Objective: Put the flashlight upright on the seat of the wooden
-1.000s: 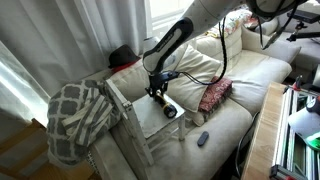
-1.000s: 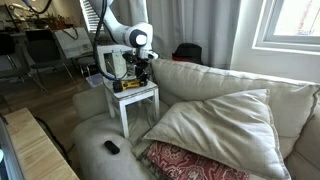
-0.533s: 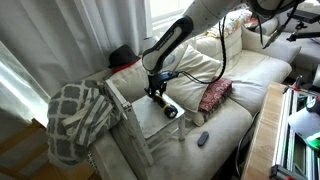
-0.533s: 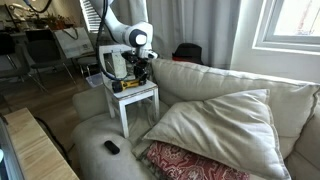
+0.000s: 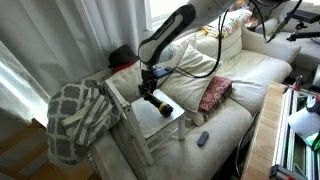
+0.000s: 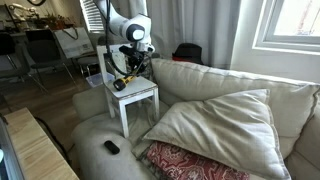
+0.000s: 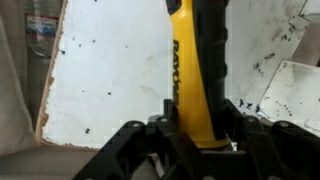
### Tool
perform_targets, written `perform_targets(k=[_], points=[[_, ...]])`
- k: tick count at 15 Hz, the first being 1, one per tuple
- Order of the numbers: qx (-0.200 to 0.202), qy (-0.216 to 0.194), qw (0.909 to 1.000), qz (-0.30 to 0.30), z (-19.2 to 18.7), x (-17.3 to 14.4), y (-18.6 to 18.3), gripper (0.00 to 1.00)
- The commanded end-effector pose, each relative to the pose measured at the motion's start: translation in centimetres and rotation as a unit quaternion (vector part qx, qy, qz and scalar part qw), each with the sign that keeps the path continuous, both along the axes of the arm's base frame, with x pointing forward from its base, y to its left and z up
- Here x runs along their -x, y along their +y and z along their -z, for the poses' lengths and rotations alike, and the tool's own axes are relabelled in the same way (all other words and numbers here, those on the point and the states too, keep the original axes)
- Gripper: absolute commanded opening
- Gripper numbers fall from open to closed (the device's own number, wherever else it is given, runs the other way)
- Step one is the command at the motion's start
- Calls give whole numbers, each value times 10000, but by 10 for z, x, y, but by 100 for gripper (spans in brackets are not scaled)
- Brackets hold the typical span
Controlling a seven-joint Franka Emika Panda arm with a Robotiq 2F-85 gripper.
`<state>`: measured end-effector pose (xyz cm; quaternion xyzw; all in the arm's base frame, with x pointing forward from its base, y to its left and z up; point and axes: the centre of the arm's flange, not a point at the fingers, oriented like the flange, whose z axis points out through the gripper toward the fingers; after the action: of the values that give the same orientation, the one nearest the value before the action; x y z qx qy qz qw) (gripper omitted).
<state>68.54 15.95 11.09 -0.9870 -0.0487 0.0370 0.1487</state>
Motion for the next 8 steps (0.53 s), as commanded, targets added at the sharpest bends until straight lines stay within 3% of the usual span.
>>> perform_targets(k=[1, 8], points=[[-433, -430, 9965, -569, -18, 14, -5, 25], [-939, -986, 9850, -1056, -29, 13, -17, 25]])
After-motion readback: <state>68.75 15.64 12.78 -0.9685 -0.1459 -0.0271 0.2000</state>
